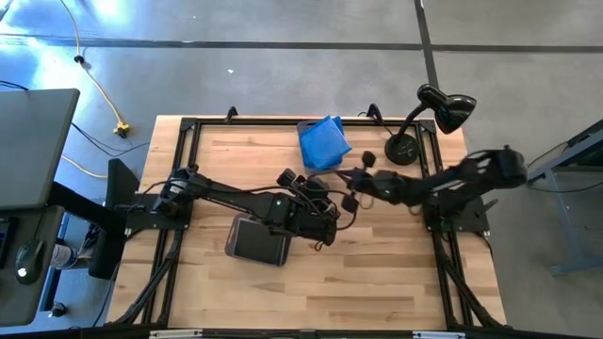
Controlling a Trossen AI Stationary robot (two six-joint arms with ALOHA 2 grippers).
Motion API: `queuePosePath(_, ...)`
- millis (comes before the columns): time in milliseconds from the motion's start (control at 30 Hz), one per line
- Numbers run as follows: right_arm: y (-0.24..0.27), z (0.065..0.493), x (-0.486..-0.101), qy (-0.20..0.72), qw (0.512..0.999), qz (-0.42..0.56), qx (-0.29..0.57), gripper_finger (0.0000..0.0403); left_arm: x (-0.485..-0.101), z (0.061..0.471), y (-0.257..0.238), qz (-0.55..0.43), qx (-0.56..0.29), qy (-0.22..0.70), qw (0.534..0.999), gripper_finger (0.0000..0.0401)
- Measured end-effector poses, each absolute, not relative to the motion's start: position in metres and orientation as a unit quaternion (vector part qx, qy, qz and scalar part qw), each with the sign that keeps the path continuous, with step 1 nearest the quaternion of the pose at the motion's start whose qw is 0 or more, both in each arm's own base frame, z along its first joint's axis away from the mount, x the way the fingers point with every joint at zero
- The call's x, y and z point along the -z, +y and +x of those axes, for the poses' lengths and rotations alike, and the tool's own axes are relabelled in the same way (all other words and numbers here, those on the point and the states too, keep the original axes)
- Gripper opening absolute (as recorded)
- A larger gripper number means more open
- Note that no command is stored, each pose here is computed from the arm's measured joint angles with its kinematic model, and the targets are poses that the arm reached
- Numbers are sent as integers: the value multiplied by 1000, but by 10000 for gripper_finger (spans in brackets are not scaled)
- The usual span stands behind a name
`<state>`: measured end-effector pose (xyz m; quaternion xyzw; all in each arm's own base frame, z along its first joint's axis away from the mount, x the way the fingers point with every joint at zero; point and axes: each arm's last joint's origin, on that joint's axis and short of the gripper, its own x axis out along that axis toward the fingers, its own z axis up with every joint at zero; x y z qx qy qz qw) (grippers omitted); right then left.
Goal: Pick & place jewel cases by type
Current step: Put the blue CD case into the top black bin, then return to Home Position
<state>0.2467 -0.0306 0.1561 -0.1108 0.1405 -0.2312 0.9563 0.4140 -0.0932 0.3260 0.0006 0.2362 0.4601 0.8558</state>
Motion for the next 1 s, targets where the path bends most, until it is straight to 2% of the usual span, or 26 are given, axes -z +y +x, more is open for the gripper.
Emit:
queuePosePath(200,-57,279,-142,186,941,-153,238,1,-326,414,-93,-1,-458,238,856,186)
queuePosePath(367,-72,300,-137,202,940,-147,232,1,-325,414,-94,-7,-449,248,858,186)
queuePosePath(633,-74,318,-137,215,939,-148,222,1,-324,414,-94,-17,-437,259,861,186)
queuePosePath(867,-43,312,-174,189,939,-186,218,1,-322,409,-98,-26,-437,276,856,186)
queuePosePath(1000,-25,290,-213,192,932,-210,225,0,-321,376,-114,-15,-489,271,829,186)
